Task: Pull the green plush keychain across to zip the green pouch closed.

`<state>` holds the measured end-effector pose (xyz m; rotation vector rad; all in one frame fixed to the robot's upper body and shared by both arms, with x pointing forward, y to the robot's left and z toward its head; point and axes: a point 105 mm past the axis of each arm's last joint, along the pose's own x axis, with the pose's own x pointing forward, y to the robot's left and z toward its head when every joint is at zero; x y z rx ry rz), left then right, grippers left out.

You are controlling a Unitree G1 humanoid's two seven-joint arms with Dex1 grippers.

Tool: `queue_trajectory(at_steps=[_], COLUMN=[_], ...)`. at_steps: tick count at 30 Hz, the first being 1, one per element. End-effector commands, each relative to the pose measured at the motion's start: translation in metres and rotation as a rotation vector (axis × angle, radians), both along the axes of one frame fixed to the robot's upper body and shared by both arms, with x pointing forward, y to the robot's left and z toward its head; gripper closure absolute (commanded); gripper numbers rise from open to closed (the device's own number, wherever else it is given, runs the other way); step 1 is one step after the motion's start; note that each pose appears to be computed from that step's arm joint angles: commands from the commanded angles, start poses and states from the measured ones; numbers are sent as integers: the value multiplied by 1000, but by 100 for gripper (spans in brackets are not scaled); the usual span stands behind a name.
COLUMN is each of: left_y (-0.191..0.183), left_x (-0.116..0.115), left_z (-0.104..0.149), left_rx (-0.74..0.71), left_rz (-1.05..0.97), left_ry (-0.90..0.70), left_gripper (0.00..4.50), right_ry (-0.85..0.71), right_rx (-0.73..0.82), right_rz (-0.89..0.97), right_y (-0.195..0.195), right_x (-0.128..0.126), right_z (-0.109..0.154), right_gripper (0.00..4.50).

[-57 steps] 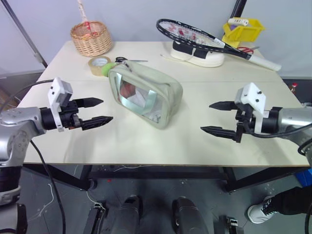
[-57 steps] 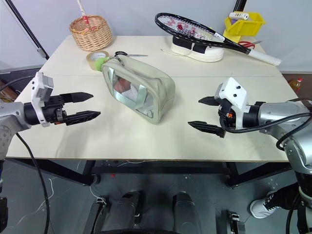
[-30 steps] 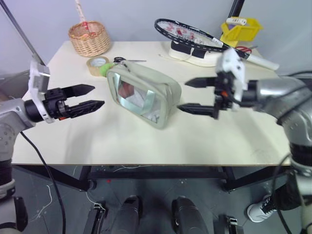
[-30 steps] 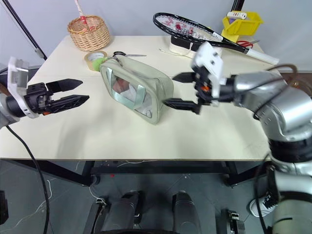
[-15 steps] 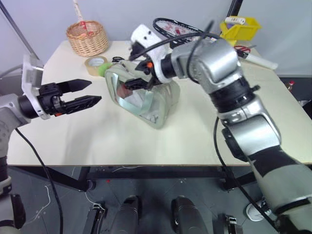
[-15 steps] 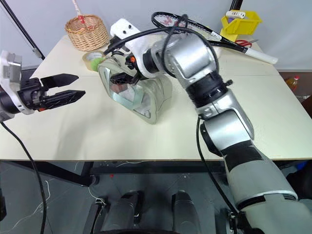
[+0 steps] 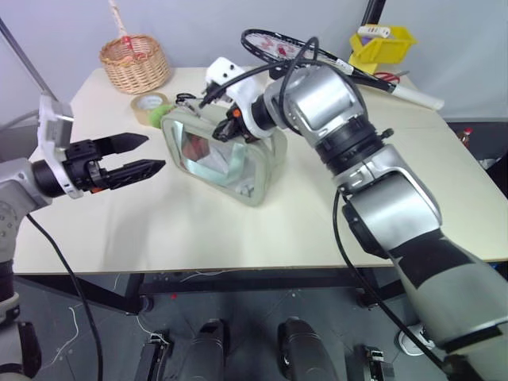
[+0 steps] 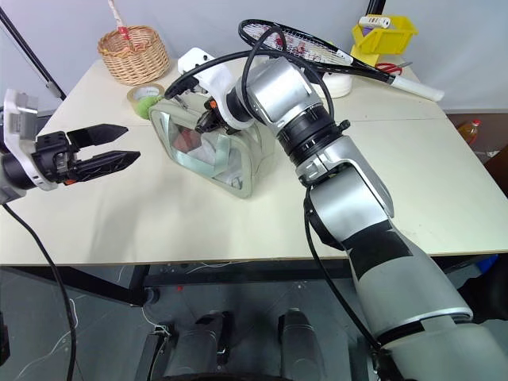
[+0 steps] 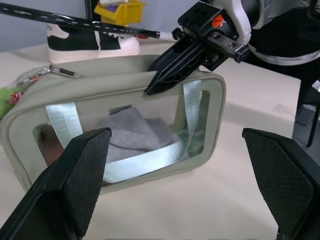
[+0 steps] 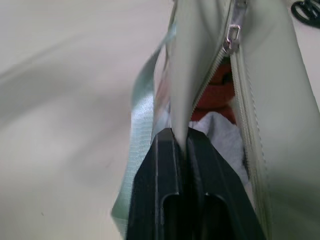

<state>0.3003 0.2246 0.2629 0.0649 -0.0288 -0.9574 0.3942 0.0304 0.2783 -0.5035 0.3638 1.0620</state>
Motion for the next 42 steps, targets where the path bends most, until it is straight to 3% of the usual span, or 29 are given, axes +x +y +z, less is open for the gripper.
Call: queue_trajectory(at_steps=[1, 9, 19, 25, 36, 42], left_y=[2, 2, 1, -2, -4, -4], left_x=[-3, 0, 2, 5, 8, 9], left_z=[13, 14, 15, 14, 13, 11], left_rx=[16, 19, 34, 39, 47, 48], left_rz=[8, 10, -1, -16, -32, -34], left_ry=[-62, -66, -64, -63, -56, -52], left_gripper=[0, 0, 0, 0, 0, 0], right_ry=[-200, -285, -269, -308, -266, -265], right_rx=[-25, -168, -157, -110, -125, -103], right_rz=[264, 508, 317, 204, 269, 273], right_y=[-8, -53, -59, -69, -69, -71], right_x=[-27, -57, -47, -42, -67, -70], right_z=[38, 22, 11, 27, 4, 5], right_gripper=[443, 443, 443, 443, 443, 443])
